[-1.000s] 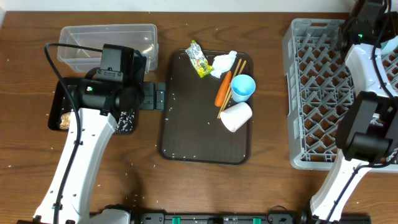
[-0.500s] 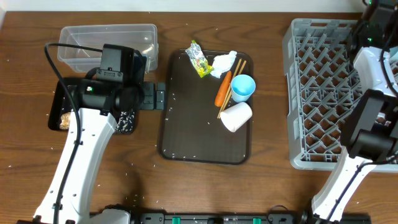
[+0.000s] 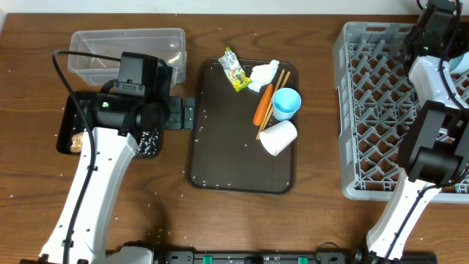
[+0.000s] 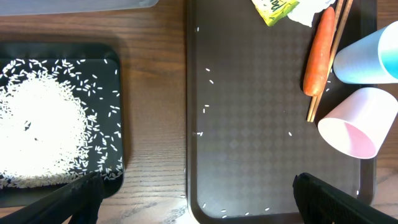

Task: Sort waste into correct bins and load items into the dishwasher rack
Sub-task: 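Lower the small blue bowl into the dish rack and release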

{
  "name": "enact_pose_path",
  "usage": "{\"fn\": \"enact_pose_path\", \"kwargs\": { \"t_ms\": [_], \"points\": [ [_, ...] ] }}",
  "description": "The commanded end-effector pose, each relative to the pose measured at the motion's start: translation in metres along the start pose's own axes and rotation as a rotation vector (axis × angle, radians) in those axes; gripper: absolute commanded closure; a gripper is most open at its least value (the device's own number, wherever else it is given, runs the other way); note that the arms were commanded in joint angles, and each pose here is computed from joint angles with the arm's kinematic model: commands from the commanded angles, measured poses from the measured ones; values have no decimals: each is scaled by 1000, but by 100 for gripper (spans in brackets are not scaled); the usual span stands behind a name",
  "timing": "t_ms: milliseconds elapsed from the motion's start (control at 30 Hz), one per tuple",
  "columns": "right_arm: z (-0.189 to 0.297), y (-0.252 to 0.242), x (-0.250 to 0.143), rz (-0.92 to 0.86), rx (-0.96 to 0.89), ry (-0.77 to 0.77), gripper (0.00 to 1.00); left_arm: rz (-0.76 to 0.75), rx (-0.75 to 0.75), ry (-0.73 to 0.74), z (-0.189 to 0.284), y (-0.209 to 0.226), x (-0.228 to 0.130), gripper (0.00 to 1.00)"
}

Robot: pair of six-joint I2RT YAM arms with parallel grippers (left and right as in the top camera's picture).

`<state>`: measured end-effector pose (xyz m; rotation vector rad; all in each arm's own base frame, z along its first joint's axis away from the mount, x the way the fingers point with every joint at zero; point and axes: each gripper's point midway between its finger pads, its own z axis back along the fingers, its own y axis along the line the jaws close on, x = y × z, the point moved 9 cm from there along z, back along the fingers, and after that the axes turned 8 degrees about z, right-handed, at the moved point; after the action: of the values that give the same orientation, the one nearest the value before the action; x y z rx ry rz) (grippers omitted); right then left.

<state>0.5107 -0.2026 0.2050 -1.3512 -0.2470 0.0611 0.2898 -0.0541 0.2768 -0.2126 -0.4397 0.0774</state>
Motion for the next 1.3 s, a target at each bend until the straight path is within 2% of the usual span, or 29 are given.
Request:
{"fn": "enact_pose_path", "kwargs": {
  "t_ms": [0,367,433,500,533,600,633,700,1033,1267],
  "points": [
    [13,34,14,64,66,-71,99,8,12,-12,2,1,4,2],
    [38,69,26,141,126,-128,99,8,12,-11,2,1,4,2],
    [44,72,28,142,128,-139,93,8,12,-11,2,1,4,2],
    [50,73,31,138,128,-150,66,8,12,-12,2,1,4,2],
    [54,74,34,135,127,-160,45,9,12,-11,2,1,4,2],
    [60,73,38,117,115,-173,19,8,12,-11,2,1,4,2],
    [62,71,40,100,104,-175,11,9,12,-11,2,1,4,3],
    [66,68,43,59,77,-173,2,8,12,-11,2,1,4,2],
    [107,56,59,-12,39,-232,1,9,12,-11,2,1,4,2],
    [135,17,65,-102,21,-291,1,9,12,-11,2,1,4,2]
  ]
}}
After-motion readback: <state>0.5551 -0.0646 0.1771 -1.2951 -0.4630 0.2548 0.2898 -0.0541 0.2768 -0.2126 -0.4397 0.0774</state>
